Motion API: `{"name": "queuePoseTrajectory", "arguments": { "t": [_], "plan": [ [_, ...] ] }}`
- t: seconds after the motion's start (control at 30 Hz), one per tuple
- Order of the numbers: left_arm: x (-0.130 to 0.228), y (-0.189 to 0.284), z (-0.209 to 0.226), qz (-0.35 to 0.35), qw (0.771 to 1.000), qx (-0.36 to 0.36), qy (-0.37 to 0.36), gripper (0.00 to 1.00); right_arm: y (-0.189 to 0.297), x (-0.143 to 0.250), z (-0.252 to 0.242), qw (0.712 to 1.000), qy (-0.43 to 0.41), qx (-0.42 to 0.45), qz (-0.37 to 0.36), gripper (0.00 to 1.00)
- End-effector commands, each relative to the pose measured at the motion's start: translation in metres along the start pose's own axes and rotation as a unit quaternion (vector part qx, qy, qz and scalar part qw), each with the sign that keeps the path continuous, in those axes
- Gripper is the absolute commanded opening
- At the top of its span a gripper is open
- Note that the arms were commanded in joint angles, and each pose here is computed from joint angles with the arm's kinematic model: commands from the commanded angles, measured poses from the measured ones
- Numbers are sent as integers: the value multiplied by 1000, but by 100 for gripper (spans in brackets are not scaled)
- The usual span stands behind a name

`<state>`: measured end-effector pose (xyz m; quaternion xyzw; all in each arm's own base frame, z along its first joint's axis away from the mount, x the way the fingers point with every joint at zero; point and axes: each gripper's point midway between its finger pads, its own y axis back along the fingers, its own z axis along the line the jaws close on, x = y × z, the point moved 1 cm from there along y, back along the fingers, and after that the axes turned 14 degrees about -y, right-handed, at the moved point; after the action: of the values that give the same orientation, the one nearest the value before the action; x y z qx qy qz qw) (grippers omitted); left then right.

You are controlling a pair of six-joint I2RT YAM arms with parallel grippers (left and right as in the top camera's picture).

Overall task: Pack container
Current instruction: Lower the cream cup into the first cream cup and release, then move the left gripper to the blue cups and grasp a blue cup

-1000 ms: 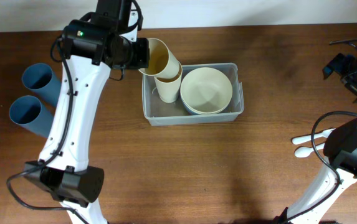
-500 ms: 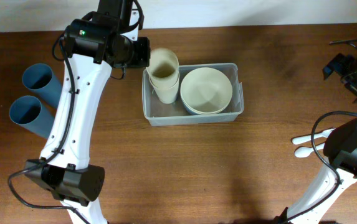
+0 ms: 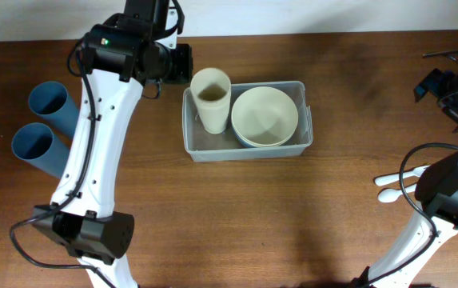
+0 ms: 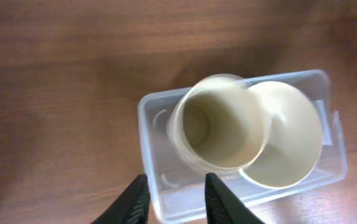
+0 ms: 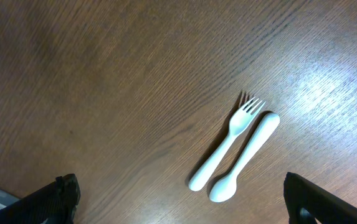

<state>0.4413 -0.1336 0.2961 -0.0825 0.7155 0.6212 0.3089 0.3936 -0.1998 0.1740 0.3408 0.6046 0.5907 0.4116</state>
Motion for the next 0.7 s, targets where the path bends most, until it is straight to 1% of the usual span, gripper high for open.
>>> {"name": "queuePoseTrajectory", "arguments": {
  "t": [0.0, 0.07, 0.1, 0.2, 0.27, 0.3, 0.33, 0.47, 0.5, 0.67],
  "plan": [
    [2, 25, 49, -3, 993, -92, 69, 33, 3, -3, -5, 1000, -7, 4, -8, 99],
    [20, 40, 83, 15, 975, -163, 150, 34, 3, -3, -5, 1000, -7, 4, -8, 99],
    [30, 46, 97, 24, 965, -187, 185, 34, 3, -3, -5, 1000, -7, 4, -8, 99],
    [63, 60, 131, 60, 931, -225, 282, 35, 3, -3, -5, 1000, -7, 4, -8, 99],
    [81, 67, 149, 77, 910, -241, 329, 35, 3, -3, -5, 1000, -7, 4, -8, 99],
    [87, 70, 159, 82, 903, -245, 344, 35, 3, -3, -5, 1000, -7, 4, -8, 99],
    [91, 72, 167, 84, 899, -245, 352, 41, 3, -3, -5, 1000, -7, 4, -8, 99],
    [111, 81, 200, 97, 885, -259, 374, 43, 3, -3, -5, 1000, -7, 4, -8, 99],
    [117, 82, 207, 102, 881, -261, 380, 47, 3, -3, -5, 1000, -7, 4, -8, 99],
    [160, 73, 232, 157, 853, -256, 426, 48, 3, -3, -5, 1000, -7, 4, -8, 99]
  ]
}}
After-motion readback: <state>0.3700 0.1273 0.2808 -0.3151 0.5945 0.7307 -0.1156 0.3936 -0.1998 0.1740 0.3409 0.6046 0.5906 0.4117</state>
